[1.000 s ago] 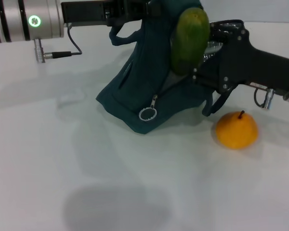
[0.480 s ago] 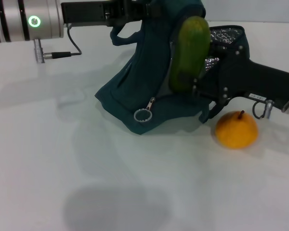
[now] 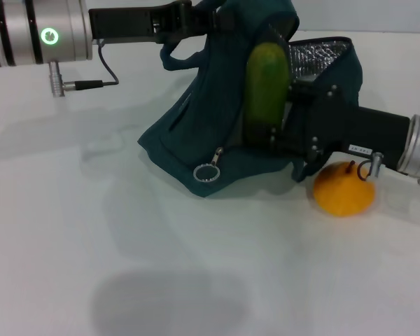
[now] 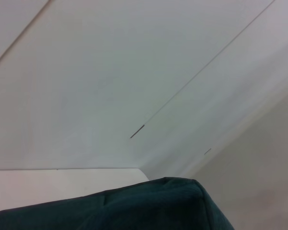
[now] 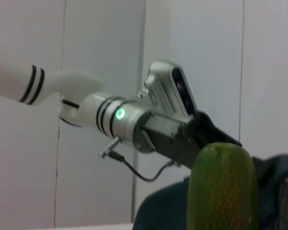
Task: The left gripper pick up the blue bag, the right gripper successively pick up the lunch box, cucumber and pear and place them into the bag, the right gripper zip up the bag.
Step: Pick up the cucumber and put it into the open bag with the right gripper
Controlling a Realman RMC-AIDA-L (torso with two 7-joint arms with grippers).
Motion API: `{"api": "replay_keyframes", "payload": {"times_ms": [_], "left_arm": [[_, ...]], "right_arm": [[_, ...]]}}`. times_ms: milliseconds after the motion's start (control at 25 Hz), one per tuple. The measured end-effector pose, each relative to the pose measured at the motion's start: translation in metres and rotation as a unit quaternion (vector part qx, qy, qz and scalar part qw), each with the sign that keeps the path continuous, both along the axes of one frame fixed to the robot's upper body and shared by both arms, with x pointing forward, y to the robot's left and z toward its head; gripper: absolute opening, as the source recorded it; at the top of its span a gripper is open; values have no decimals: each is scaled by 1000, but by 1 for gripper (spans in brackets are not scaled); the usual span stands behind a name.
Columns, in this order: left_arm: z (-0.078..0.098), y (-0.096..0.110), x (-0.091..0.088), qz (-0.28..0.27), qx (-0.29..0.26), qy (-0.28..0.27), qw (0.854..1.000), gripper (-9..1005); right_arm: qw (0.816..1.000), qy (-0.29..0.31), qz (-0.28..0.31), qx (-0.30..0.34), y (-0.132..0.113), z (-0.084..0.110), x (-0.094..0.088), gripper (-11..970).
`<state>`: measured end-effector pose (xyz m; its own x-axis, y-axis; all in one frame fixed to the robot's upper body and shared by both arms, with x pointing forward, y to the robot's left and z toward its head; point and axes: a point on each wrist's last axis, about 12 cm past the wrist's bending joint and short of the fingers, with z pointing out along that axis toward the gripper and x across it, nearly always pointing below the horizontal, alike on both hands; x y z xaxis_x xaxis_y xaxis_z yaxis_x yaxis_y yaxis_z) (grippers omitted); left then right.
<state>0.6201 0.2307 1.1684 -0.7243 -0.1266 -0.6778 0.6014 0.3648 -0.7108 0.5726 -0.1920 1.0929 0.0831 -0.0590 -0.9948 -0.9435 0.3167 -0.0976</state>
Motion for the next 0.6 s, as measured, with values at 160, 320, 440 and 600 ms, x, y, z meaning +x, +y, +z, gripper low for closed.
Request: {"api": "replay_keyframes", "payload": {"times_ms": [160, 320, 440, 600], "left_arm": [[0, 0, 0, -1, 0, 1, 1000, 54], [-1, 0, -1, -1, 0, 1, 1000, 54], [-1, 1, -1, -1, 1, 0, 1000, 54], [-1, 0, -1, -3, 2, -3, 1000, 54]], "right_arm": [[999, 31, 5, -7, 4, 1, 3, 573], [999, 51, 11, 5, 3, 7, 5, 574], [998, 56, 13, 12, 2, 11, 5, 574], [998, 57, 22, 6, 2, 11, 3, 575]]}}
